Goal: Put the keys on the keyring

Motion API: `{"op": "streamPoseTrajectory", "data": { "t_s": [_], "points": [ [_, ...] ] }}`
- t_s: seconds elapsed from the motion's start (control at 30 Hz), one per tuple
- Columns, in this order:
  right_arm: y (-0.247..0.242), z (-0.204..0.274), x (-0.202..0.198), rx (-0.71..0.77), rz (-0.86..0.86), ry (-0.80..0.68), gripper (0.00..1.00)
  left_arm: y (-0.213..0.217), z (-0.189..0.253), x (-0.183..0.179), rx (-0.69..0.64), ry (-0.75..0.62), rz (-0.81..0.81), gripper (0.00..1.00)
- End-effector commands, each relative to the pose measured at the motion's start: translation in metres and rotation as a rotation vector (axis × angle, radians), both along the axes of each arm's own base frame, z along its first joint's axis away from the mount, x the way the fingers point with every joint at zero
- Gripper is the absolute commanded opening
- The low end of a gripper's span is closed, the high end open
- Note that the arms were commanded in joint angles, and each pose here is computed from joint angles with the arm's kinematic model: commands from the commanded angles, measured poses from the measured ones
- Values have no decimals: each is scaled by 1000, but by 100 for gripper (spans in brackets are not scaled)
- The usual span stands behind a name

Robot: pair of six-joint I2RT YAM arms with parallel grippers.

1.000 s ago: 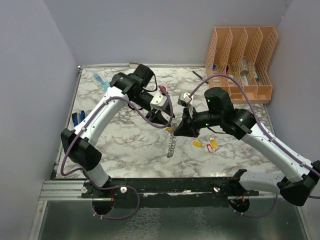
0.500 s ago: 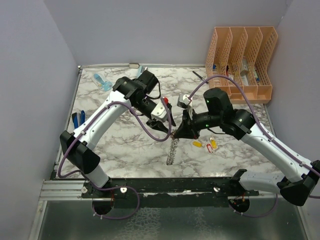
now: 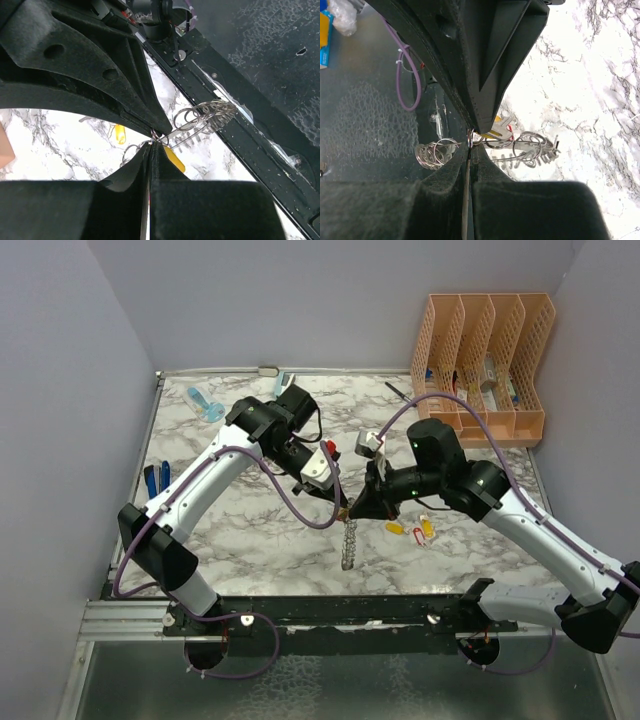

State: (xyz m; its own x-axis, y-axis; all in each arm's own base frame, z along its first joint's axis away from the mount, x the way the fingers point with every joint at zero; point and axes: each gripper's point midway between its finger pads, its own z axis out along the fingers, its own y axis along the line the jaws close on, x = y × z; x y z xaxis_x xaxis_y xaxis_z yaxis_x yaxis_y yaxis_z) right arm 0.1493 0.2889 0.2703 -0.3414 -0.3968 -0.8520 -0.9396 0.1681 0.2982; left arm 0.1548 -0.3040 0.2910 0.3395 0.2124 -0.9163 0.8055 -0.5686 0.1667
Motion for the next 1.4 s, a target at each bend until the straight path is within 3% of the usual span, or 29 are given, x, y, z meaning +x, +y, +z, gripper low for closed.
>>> {"op": "streamPoseTrajectory", "data": {
  "t_s": [0.0,0.53,0.77,1.37],
  "points": [
    [2,22,5,65,-28,-51,1,3,10,-12,-41,1,-24,0],
    [-11,14,13,13,-153,-26,1,10,-3,-8,24,-43,-4,0],
    [-12,28,11,69,-163,-58,1,12,-18,-10,47,-22,-13,0],
    [-12,16,21,52,-242,-22,1,7,-3,-1,30,-40,21,0]
  ]
}}
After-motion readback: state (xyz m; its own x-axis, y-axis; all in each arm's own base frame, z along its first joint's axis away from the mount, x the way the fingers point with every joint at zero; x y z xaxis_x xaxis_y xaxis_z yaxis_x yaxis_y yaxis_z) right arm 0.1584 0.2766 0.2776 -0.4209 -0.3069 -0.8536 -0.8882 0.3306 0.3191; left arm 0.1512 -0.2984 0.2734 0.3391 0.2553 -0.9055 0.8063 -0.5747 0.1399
